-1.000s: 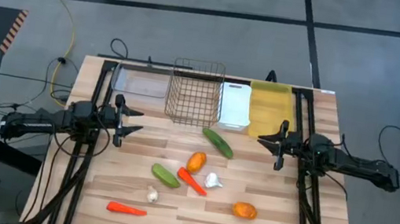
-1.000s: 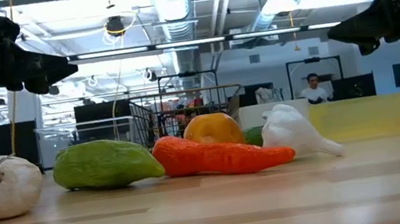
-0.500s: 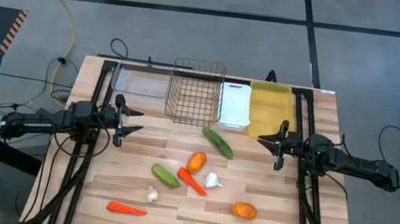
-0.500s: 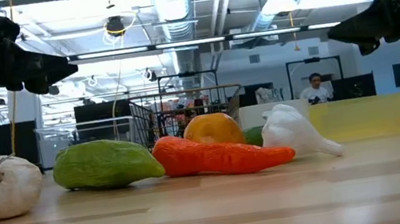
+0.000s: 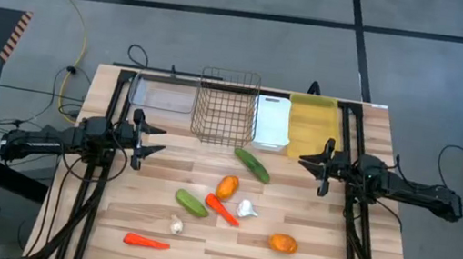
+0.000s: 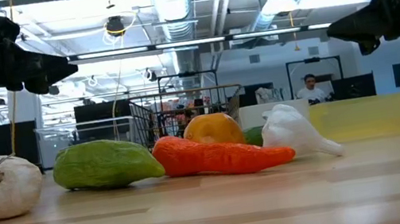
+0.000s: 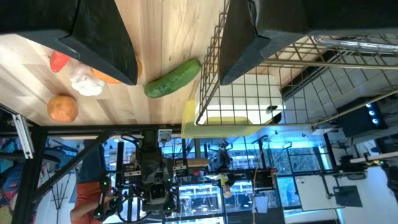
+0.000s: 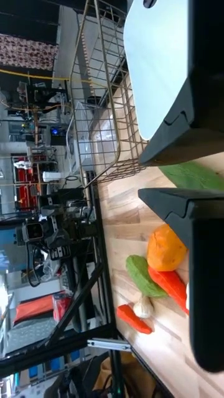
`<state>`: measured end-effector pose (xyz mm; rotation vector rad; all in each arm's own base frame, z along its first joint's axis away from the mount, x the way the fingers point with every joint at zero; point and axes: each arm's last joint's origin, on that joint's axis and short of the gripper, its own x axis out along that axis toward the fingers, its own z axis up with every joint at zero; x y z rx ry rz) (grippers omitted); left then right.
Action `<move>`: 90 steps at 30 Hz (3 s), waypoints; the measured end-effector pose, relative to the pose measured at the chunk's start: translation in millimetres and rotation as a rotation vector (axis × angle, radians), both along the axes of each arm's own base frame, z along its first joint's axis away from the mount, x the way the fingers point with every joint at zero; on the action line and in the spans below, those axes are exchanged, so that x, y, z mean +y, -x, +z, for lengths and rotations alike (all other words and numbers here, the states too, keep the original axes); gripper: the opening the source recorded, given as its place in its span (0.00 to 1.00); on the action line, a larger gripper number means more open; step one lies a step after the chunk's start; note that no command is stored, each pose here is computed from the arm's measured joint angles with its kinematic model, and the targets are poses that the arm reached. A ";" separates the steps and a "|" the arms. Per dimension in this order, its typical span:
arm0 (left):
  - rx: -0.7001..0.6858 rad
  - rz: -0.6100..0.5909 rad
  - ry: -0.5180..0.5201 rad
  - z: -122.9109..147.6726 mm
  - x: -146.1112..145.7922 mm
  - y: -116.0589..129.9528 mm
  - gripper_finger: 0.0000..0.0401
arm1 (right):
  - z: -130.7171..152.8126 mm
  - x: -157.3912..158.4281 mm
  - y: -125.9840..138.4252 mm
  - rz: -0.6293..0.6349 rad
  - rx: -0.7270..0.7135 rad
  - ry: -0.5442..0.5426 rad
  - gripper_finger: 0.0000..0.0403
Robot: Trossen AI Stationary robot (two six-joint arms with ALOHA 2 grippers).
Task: Sort produce into baskets
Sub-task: Put the bottom potato into the yellow bin
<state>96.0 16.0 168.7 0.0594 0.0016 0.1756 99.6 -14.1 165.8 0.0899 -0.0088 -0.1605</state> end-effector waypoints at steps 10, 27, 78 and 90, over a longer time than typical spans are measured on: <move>-0.003 0.024 0.000 0.4 0.7 0.2 0.53 | 0.3 -2.3 0.5 -0.081 -0.011 -0.041 0.59; -0.004 0.025 0.000 0.4 0.7 0.2 0.53 | 51.1 7.8 7.4 0.024 -0.132 -0.062 0.75; -0.011 0.064 0.001 1.1 1.8 0.4 0.53 | 76.6 219.6 -165.1 0.095 1.368 -0.252 0.75; -0.012 0.063 0.010 1.1 1.8 0.4 0.53 | 46.5 225.3 -165.2 0.039 1.531 -0.194 0.75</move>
